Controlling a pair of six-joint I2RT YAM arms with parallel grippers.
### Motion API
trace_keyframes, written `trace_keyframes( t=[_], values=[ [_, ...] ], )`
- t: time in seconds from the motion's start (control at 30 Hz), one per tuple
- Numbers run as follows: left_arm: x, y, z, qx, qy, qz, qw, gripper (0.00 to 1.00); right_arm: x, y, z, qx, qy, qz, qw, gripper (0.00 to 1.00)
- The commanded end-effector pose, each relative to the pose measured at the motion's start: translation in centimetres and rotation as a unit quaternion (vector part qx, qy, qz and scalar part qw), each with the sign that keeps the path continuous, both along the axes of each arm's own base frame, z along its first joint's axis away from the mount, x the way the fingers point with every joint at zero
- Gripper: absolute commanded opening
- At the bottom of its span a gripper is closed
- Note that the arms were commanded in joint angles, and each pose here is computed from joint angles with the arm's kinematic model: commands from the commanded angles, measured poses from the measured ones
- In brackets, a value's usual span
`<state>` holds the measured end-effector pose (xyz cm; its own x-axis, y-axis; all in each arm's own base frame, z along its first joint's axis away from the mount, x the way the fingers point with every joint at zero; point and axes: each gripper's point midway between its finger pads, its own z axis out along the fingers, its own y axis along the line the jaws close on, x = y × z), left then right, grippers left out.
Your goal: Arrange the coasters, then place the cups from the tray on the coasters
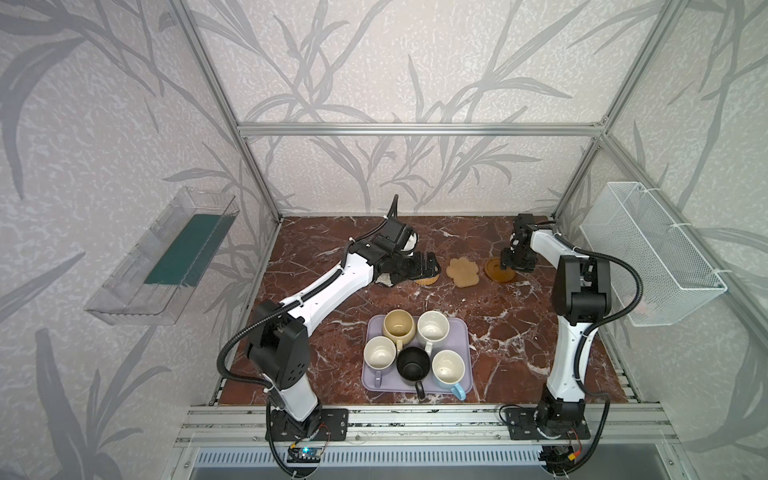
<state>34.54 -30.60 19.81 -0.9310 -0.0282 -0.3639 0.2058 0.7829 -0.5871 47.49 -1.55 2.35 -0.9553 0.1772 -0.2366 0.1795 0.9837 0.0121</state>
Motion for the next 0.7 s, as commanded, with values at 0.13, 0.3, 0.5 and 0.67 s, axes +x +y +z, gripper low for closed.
trace_keyframes(
  t=[0.13,0.3,0.5,0.67],
  values=[
    [0.5,-0.9,0.8,-0.006,-0.012,-0.008,1.000,0.99,-1.8,-0.1,-1.0,-0.006,0.044,0.004,0.999,0.55],
    [0.3,-1.1,0.5,-0.004,-0.009,-0.009,1.000,0.99,-3.4,-0.5,-1.3,-0.018,0.063,0.001,0.998,0.50],
    [0.1,-1.1,0.3,0.001,-0.008,-0.012,1.000,0.99,-4.5,-0.6,-0.7,-0.022,0.061,0.000,0.998,0.48],
    [0.0,-0.9,0.2,0.002,-0.008,-0.010,1.000,0.99,-5.6,-0.6,0.0,-0.025,0.066,-0.003,0.998,0.48]
  ],
)
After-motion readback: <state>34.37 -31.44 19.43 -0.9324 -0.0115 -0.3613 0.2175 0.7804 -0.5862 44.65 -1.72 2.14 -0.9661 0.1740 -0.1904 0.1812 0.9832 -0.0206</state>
